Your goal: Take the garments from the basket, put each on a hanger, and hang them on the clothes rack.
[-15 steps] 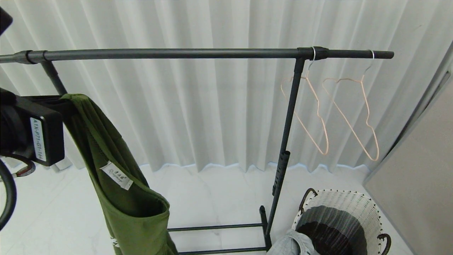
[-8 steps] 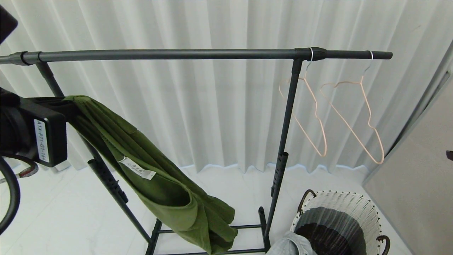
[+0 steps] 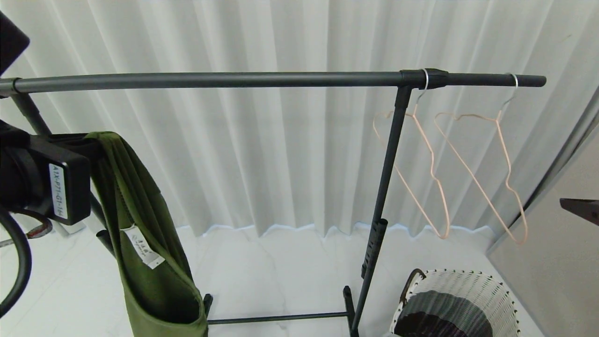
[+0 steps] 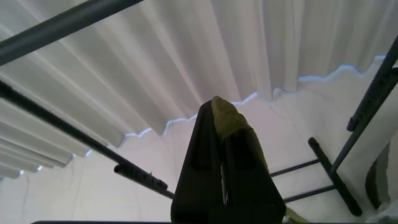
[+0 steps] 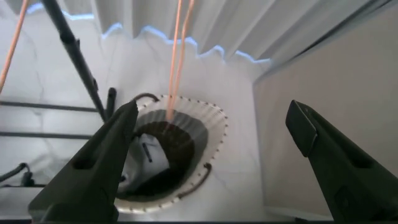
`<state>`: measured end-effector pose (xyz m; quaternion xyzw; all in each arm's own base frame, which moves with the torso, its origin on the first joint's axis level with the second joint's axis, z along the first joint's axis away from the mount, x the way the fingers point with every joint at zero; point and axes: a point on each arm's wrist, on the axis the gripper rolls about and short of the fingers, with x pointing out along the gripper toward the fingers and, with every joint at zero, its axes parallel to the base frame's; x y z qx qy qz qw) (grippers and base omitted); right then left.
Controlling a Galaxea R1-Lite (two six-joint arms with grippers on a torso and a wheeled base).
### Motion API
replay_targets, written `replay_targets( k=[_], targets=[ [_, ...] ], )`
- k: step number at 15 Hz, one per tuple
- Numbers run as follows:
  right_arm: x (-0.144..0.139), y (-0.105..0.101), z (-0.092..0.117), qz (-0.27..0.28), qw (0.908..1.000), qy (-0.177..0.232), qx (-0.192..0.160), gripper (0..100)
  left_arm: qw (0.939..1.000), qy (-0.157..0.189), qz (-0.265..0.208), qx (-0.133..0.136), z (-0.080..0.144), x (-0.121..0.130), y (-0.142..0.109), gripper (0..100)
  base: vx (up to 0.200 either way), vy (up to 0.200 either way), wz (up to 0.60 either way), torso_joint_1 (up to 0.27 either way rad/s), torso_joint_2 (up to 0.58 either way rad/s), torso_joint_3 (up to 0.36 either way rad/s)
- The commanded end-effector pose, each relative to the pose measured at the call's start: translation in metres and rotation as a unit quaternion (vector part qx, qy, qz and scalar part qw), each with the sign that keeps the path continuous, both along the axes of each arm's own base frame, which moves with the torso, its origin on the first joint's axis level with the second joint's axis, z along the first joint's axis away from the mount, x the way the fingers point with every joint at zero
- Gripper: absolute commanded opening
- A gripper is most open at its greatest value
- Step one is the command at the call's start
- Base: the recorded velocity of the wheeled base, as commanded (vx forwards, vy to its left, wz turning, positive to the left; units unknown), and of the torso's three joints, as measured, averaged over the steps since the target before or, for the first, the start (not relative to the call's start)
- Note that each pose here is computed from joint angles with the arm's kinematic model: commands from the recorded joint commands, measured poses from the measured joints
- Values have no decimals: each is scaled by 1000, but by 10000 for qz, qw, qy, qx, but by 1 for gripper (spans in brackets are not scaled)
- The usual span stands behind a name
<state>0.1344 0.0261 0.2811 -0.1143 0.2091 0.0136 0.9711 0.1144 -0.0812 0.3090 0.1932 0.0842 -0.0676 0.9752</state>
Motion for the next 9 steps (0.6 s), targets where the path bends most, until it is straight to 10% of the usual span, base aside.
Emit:
replay_targets(
  k=[1,9],
  targets=[
    [16,4,-7,-35,9998,188,94,100,10000,39,-6,42,-4,-1,1,0,0,0,0,0,0,0],
    [95,12,-36,-456,9955,305,767,100,9999,7,-136,53,-2,-3,-2,0,0,0,0,0,0,0]
  ],
)
